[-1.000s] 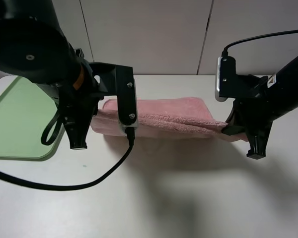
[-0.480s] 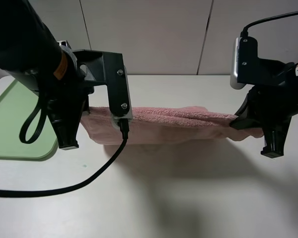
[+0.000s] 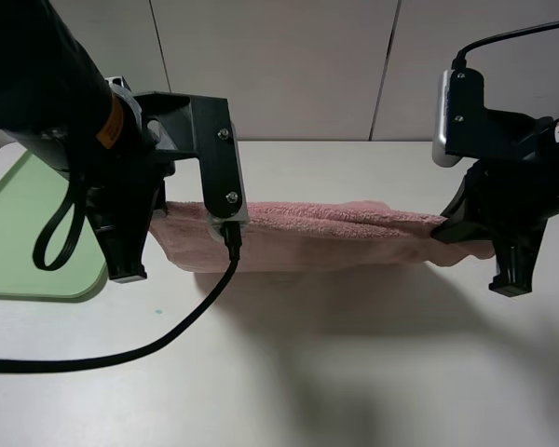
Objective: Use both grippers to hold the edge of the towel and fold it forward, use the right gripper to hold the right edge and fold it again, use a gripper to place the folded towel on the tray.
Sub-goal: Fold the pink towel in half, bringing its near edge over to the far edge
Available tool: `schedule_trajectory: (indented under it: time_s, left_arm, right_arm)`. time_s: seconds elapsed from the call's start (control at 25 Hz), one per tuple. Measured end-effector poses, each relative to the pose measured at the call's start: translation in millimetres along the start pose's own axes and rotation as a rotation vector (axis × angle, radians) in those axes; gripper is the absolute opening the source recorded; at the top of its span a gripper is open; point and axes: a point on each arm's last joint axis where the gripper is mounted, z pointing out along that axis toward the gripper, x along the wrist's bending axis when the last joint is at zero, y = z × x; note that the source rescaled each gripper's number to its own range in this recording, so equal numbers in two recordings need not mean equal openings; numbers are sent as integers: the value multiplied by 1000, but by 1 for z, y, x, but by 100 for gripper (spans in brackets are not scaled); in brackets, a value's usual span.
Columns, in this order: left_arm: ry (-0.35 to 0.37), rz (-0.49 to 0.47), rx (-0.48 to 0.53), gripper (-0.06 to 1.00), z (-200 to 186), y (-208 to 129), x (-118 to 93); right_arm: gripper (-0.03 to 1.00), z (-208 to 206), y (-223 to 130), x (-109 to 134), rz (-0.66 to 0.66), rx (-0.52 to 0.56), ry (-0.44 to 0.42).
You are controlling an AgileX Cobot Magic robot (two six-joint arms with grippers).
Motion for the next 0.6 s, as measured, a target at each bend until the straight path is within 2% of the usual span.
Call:
schedule_trajectory:
  time_s: [0.24,0.6]
  left_arm:
    - [-14,-52,36,0,19,-3,7]
    - [12,-129,14,0,29,-13,27]
  right_arm:
    - [0,9,3,-6,20,-1,-8]
    - [0,33,14,-28,34,23,19]
